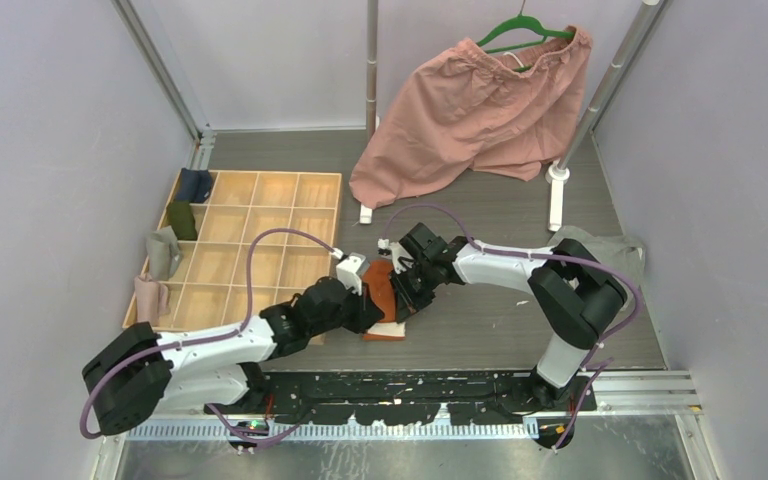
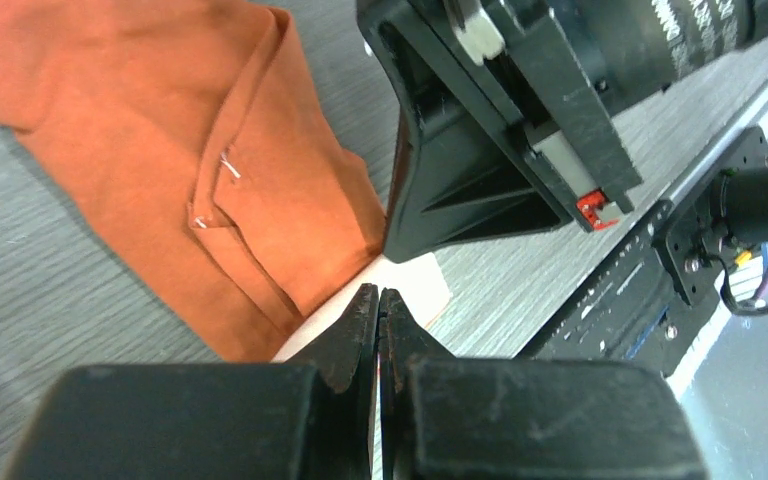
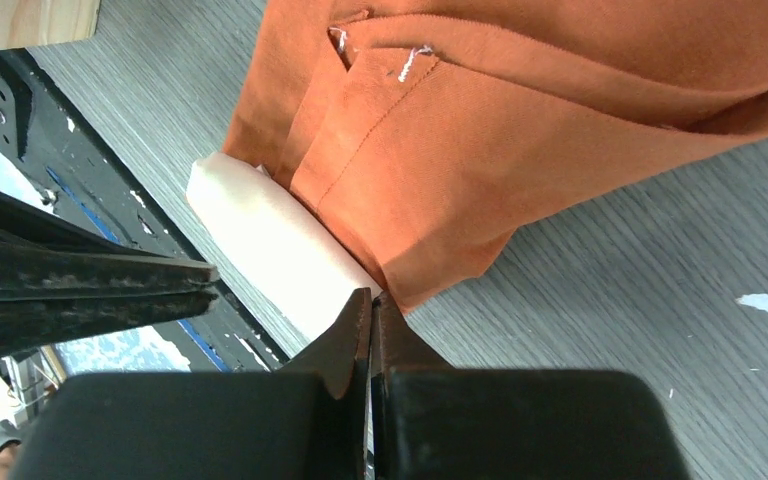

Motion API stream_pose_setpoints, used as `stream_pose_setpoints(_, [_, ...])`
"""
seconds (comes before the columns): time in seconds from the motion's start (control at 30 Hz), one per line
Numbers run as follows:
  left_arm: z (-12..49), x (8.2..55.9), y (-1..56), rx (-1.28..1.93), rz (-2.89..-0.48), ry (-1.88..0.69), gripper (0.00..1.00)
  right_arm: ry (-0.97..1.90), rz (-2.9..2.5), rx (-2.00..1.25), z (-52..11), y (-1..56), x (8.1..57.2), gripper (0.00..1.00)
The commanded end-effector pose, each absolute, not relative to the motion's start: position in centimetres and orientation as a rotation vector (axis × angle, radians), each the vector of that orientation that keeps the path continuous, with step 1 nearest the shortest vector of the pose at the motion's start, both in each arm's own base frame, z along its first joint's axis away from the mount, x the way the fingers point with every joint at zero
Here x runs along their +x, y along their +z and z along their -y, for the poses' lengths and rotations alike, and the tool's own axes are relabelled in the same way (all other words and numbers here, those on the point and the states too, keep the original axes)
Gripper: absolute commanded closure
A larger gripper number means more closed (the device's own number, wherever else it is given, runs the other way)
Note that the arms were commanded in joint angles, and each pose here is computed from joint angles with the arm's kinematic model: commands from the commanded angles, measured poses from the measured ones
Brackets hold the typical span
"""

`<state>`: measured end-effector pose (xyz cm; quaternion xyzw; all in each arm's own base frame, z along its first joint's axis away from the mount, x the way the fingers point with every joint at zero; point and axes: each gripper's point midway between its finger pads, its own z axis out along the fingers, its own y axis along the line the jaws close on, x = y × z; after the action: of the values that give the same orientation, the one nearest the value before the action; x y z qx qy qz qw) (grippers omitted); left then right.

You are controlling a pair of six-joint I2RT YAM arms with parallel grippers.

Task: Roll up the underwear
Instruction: Roll the underwear to the center of the board.

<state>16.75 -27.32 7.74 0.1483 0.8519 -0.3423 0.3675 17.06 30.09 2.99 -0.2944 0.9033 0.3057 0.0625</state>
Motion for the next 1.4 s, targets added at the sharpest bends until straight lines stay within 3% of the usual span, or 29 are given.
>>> stream_pose_setpoints(0.0, [28.9,15.6,8.0,0.484,-2.177,-0.959,0.99,0.911,-2.725,-0.881,-30.2,3.0,17.5,0.99])
stream_pose_setpoints(0.33, [27.1,16.0,3.5,0.397,-2.293,-0.809,0.99,0.896,-2.723,-0.872,-30.1,3.1,17.7,0.99])
stream_pose_setpoints(0.9, [24.5,15.3,1.5,0.317,-2.347,-0.734,0.99,0.868,-2.307,-0.800,-30.6,9.4,21.4,0.58])
stream_pose_setpoints(1.07, [24.2,15.4,1.5,0.305,-2.347,-0.719,0.99,0.772,-2.036,-0.858,-30.2,12.0,22.1,0.53])
stream_pose_setpoints(1.37, [24.0,15.6,1.5,0.271,-2.341,-0.717,0.99,0.462,-1.710,-1.339,-31.8,11.6,16.9,0.46])
